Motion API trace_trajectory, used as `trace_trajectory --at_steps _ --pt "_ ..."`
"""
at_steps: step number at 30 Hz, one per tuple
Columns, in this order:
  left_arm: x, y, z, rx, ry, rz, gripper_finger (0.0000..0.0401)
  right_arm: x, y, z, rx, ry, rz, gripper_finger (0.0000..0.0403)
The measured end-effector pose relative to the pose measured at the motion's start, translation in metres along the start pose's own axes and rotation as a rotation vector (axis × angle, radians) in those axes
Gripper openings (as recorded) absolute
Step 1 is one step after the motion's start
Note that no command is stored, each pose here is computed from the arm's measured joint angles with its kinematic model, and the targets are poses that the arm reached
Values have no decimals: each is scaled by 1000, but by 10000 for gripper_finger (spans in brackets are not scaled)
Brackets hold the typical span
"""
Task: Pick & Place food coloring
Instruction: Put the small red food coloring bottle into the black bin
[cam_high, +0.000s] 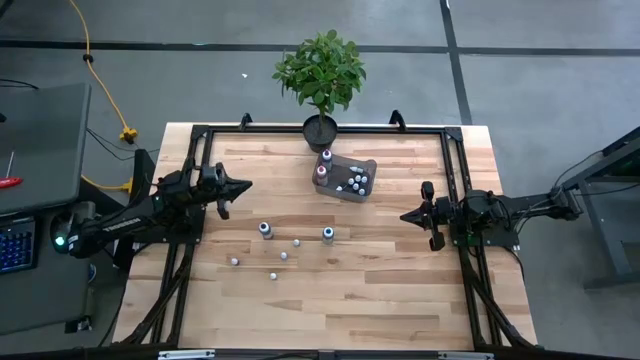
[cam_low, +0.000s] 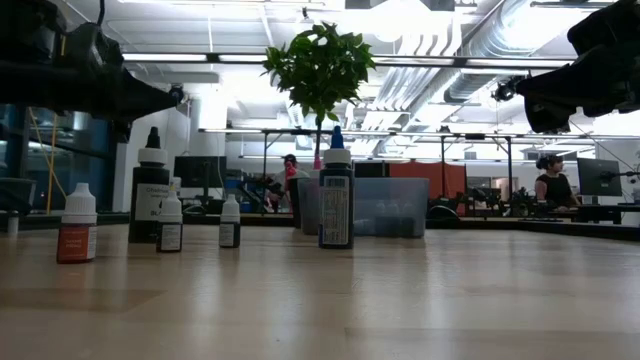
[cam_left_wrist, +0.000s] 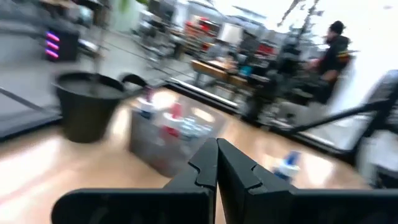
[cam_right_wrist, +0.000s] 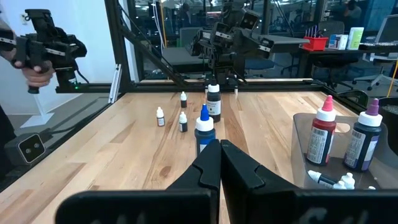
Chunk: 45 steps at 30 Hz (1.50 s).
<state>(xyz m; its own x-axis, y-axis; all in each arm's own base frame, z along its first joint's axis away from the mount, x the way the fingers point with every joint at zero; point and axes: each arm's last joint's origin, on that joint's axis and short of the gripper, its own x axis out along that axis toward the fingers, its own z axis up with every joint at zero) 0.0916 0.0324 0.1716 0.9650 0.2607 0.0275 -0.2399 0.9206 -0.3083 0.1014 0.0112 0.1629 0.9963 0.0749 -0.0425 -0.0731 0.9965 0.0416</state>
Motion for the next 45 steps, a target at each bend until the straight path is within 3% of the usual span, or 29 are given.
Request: trace_trajectory --at_steps 4,7,16,21,24,29,36,45 --pt "-1 -6 6 -69 36 -115 0 0 0 0 0 0 0 0" --pt "-3 -9 15 -74 24 -139 0 0 0 0 0 0 0 0" --pt "-10 -20 44 -41 -48 -168 0 0 0 0 0 0 0 0" --pt "-14 -28 64 -8 -13 -190 0 0 0 0 0 0 0 0" --pt "-16 -32 81 8 32 -133 0 0 0 0 0 0 0 0" --pt "-8 -37 101 -19 277 -3 0 0 0 0 0 0 0 0" --pt "23 -59 145 -27 433 -62 0 0 0 0 0 0 0 0" --pt "34 -78 152 30 1091 245 0 0 0 0 0 0 0 0"
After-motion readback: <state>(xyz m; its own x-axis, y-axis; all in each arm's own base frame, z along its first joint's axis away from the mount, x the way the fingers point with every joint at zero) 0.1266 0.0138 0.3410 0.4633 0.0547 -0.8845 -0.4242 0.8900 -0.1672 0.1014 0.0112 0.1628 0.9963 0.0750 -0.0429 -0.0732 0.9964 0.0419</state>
